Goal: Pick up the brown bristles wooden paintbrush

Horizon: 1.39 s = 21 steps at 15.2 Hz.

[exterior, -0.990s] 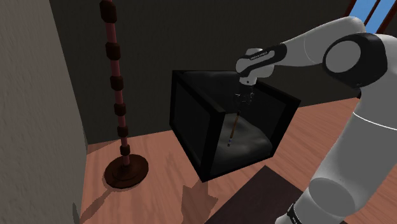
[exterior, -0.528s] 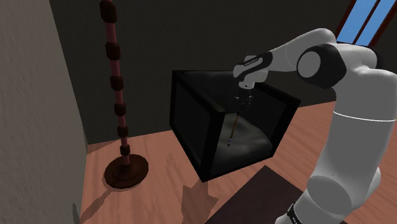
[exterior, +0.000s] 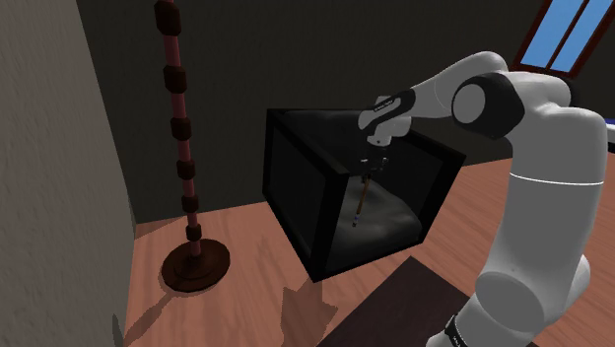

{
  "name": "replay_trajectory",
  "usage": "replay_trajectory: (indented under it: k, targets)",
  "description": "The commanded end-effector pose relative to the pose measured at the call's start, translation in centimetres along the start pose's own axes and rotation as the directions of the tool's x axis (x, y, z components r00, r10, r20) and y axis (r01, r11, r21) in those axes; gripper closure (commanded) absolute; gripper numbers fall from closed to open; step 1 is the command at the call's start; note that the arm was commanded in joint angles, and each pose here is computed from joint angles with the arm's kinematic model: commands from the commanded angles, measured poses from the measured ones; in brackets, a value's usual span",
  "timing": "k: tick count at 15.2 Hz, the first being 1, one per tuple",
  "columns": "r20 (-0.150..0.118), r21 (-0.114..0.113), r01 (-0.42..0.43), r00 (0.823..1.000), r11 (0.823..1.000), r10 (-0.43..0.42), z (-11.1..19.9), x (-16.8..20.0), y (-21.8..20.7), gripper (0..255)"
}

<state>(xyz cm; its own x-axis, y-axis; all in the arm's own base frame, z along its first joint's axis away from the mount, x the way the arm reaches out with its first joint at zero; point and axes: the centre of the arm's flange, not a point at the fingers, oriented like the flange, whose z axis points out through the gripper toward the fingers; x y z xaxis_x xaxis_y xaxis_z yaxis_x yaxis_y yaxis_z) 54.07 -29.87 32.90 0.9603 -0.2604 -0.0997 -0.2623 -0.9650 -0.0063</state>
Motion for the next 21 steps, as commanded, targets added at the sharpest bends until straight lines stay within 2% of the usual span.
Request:
replay_trajectory:
  k: [1,9,21]
  targets:
    - [0.000,0.000,0.000,1.000,1.000,0.000,0.1,0.1,0.0,255]
    - [0.000,0.000,0.000,1.000,1.000,0.000,0.1,0.0,0.1,255]
    - [0.000,0.000,0.000,1.000,1.000,0.000,-6.2,-0.7,0.0,255]
